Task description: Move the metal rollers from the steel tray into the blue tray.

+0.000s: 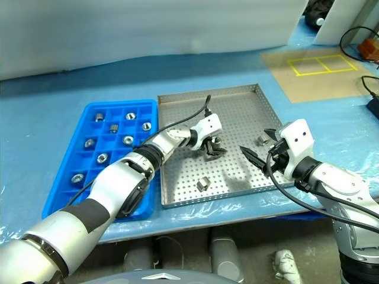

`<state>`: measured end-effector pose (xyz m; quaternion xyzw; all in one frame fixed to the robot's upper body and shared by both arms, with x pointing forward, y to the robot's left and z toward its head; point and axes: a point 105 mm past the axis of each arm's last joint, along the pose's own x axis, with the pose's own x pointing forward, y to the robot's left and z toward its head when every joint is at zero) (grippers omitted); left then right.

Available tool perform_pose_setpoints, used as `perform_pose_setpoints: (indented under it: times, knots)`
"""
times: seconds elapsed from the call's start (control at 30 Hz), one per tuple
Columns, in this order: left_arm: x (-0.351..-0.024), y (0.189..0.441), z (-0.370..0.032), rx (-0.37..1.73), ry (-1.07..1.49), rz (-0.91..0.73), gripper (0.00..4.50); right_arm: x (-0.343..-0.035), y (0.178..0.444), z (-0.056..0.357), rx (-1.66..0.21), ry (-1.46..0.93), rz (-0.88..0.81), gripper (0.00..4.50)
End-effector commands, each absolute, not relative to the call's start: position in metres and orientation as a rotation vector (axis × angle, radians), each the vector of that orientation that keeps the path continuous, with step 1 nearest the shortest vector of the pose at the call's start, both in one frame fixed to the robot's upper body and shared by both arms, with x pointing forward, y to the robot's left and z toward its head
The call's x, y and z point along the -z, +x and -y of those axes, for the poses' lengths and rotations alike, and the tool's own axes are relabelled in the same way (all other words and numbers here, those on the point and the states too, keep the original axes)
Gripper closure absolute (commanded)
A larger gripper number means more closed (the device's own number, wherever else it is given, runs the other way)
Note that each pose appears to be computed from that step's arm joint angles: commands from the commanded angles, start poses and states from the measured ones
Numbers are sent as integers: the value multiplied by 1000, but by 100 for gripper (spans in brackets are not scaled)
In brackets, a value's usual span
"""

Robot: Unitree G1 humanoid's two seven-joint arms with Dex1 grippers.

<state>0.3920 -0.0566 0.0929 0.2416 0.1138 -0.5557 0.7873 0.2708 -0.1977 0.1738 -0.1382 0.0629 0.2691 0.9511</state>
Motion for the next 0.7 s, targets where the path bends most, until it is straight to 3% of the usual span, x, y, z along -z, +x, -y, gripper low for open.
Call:
perform_pose_setpoints:
  times: [0.03,0.07,0.2,0.37,0.5,0.7]
  knots:
    - [-88,391,57,1185,532,-253,20,-187,267,198,-530,-315,-77,0]
    - [-88,391,57,1188,531,-252,20,-187,267,198,-529,-314,-76,0]
    - [-88,389,59,1200,529,-258,138,-187,268,199,-524,-313,-74,0]
    - [-90,391,56,1198,521,-251,138,-187,271,197,-528,-311,-71,0]
    - [-92,395,51,1182,530,-246,258,-187,274,194,-542,-310,-65,0]
    - [-113,399,45,1216,482,-177,258,-190,282,189,-582,-313,-50,0]
